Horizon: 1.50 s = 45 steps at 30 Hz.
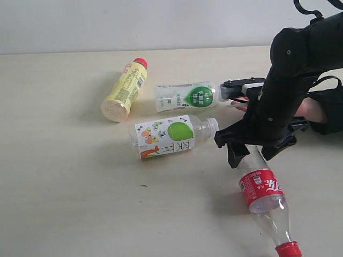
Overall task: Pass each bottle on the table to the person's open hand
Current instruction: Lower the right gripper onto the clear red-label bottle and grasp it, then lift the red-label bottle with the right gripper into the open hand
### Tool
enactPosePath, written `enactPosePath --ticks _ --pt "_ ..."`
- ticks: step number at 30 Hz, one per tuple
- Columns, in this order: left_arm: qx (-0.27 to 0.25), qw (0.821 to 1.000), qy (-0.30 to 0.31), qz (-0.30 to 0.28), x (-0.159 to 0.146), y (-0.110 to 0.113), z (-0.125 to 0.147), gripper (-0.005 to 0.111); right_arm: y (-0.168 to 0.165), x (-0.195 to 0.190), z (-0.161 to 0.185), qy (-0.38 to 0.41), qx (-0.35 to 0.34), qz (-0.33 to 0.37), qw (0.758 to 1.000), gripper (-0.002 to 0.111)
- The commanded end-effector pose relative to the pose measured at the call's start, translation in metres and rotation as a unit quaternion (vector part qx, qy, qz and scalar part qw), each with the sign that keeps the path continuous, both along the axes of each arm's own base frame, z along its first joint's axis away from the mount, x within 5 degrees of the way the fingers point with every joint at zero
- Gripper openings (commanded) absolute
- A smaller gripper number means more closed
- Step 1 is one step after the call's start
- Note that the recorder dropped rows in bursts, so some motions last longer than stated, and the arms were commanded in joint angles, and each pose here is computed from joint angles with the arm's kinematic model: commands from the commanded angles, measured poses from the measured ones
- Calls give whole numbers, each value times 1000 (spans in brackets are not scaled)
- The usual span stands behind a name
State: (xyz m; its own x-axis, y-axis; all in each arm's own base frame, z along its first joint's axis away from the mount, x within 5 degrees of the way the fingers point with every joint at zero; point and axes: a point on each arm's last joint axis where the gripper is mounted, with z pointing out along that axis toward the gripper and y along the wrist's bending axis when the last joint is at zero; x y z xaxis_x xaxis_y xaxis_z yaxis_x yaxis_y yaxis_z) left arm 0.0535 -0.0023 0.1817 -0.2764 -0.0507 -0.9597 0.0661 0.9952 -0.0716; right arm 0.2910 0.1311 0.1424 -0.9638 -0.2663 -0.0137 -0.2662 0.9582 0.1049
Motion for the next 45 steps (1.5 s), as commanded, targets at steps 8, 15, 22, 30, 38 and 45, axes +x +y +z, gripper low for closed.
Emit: enactPosePath --ticks 8,15,22,30,38,45 --pt "0 1000 -4 -3 0 0 -1 2 0 0 0 0 1 0 1000 69" --pt "0 1000 -4 -3 0 0 -1 2 1 0 0 -1 1 0 1000 69" --pt "0 1000 -4 -3 0 0 -1 2 0 -1 -5 10 -3 1 1000 69" --pt "0 1000 -4 -3 0 0 -1 2 1 0 -14 20 -8 1 1000 54" --pt "0 1000 -4 -3 0 0 -1 2 1 -6 -12 53 -5 -8 999 1" --pt "0 1000 -4 -3 0 0 -1 2 -2 -15 23 78 -10 8 997 0"
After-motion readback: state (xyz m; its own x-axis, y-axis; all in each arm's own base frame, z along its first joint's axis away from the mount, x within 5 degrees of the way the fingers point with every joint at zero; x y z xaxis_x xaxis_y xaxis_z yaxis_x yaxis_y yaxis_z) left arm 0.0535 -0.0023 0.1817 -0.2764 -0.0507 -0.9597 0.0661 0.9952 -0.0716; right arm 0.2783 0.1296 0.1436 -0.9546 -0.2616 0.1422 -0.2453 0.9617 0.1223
